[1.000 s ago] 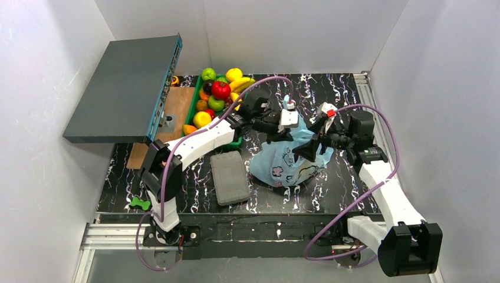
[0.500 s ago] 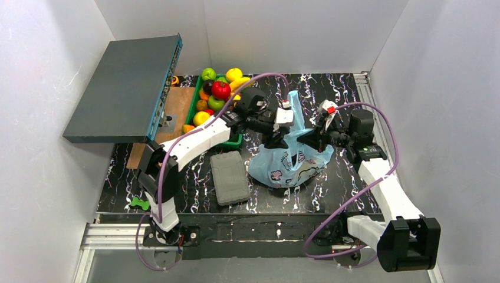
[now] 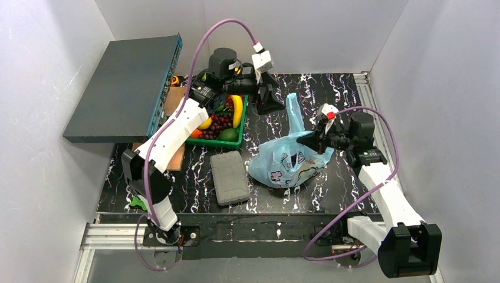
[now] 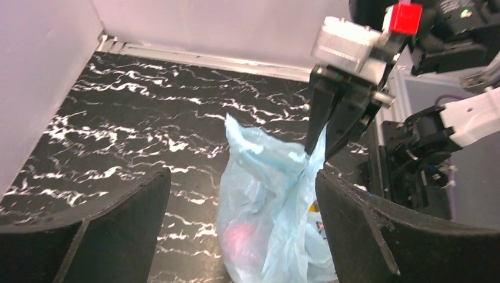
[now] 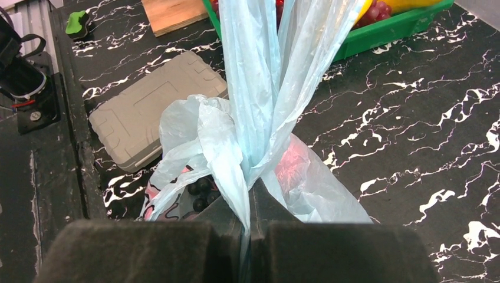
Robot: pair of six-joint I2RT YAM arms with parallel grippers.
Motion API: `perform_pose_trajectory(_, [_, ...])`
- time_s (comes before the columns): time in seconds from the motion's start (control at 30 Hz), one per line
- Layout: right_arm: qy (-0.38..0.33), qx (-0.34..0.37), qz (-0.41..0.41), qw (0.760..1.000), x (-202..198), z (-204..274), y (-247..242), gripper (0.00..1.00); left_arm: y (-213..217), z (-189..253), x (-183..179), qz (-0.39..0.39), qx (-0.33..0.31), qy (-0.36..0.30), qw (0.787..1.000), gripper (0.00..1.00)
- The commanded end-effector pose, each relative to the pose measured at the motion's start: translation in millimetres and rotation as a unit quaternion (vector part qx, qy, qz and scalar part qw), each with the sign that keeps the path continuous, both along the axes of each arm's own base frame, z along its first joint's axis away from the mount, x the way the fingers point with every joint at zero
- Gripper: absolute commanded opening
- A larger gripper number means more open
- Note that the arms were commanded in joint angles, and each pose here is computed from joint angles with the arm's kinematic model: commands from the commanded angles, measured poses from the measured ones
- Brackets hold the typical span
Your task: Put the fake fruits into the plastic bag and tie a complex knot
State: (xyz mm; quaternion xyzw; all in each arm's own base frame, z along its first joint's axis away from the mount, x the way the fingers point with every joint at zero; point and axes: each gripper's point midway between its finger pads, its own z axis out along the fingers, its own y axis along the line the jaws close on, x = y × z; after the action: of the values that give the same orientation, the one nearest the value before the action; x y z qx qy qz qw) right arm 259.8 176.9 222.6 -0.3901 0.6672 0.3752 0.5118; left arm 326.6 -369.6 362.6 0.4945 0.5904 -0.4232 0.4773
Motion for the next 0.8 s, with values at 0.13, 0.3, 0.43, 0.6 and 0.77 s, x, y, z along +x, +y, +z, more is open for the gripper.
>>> perform_pose_trajectory(0.13, [-0.055, -0.012, 0.014, 0.998, -0.9, 9.3, 3.3, 0.01, -24.2, 4.6, -13.4, -0.066, -0.017, 0.124, 0.99, 0.82])
perform_pose_trajectory(0.3, [-0.052, -0.016, 0.007, 0.998, 2.8, 7.7, 2.9, 0.01, -29.5, 11.1, -26.9, -0.105, -0.025, 0.155, 0.982, 0.47])
perform_pose_trajectory(0.43, [-0.035, -0.017, -0.013, 0.999, 12.2, 5.0, 1.0, 0.01, -28.1, 22.7, -44.5, -0.13, -0.036, 0.143, 0.981, 0.0])
perform_pose_trajectory(0.6, [0.0, -0.01, -0.06, 0.998, 30.9, 3.5, -3.1, 0.01, -27.5, -7.9, -86.8, -0.138, -0.009, 0.1, 0.985, 0.0])
perform_pose_trajectory(0.77, [0.032, 0.005, -0.104, 0.994, 43.8, 5.3, -7.1, 0.01, -34.9, -85.0, -111.7, -0.083, 0.085, 0.033, 0.992, 0.0])
